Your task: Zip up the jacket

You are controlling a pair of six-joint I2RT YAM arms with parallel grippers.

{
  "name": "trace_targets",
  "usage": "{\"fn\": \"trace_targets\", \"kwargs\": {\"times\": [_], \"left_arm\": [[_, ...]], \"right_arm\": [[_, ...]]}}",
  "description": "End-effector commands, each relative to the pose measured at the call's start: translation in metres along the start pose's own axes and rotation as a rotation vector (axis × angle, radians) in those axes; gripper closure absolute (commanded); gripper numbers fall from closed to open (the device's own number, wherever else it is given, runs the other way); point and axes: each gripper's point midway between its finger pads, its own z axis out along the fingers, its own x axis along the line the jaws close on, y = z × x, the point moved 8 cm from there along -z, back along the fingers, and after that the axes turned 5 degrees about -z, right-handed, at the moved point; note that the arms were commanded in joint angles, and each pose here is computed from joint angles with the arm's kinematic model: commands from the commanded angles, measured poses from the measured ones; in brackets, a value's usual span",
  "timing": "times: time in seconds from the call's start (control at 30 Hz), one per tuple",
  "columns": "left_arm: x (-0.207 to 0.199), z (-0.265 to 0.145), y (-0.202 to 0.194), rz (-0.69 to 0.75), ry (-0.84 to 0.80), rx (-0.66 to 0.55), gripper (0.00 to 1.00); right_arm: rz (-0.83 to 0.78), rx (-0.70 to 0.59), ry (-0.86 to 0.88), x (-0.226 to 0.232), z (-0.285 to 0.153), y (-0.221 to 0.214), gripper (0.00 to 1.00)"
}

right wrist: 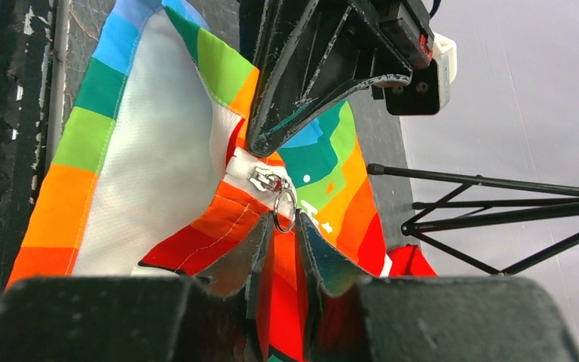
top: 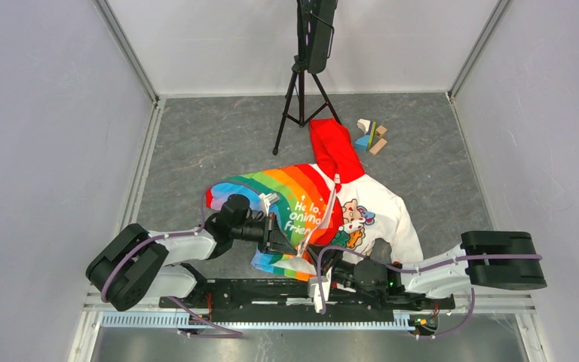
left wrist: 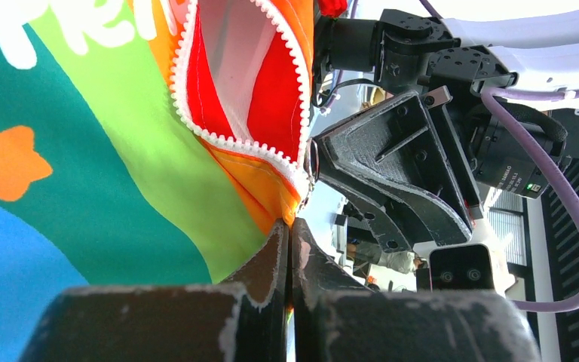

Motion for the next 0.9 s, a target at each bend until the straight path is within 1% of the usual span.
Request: {"fn": "trace_targets", "kwargs": {"times": [0.0, 0.17, 0.33, 0.5, 0.67, 0.7, 0.77, 0.87], "left_arm": [[-0.0061, -0.001, 0.0012, 0.07, -0.027, 0.007, 0.98], [-0.0079, -0.0014, 0.0013, 0.073, -0.033, 0.006, 0.98], [-0.0066, -0.0015, 0.0006, 0.07, -0.03, 0.007, 0.98], [-0.0074, -0.0018, 0.0002, 0.072, -0.033, 0.007, 0.98], [-0.0078, -0.002, -0.0005, 0.074, -0.035, 0.009, 0.98], [-0.0073, -0.0023, -0.0004, 0.073, -0.034, 0.007, 0.98], [-0.0067, -0.0022, -0.0006, 0.072, -0.032, 0.006, 0.98], [-0.0053, -0.0023, -0.0014, 0.07, -0.028, 0.006, 0.98]], "right_arm": [[0.039, -0.02, -0.075, -0.0132, 0.0052, 0.0087, 0.78], [0.026, -0.024, -0.063, -0.0119, 0.0065, 0.0095, 0.74], [0.018, -0.02, -0.065, -0.0121, 0.0084, 0.0096, 0.72], [0.0, -0.026, -0.056, -0.0113, 0.0102, 0.0108, 0.68], [-0.013, -0.036, -0.041, -0.0095, 0.0119, 0.0115, 0.67], [-0.016, -0.034, -0.039, -0.0092, 0.0123, 0.0115, 0.67], [-0.021, -0.033, -0.034, -0.0088, 0.0129, 0.0116, 0.71], [-0.018, -0.03, -0.041, -0.0096, 0.0124, 0.0112, 0.8]]}}
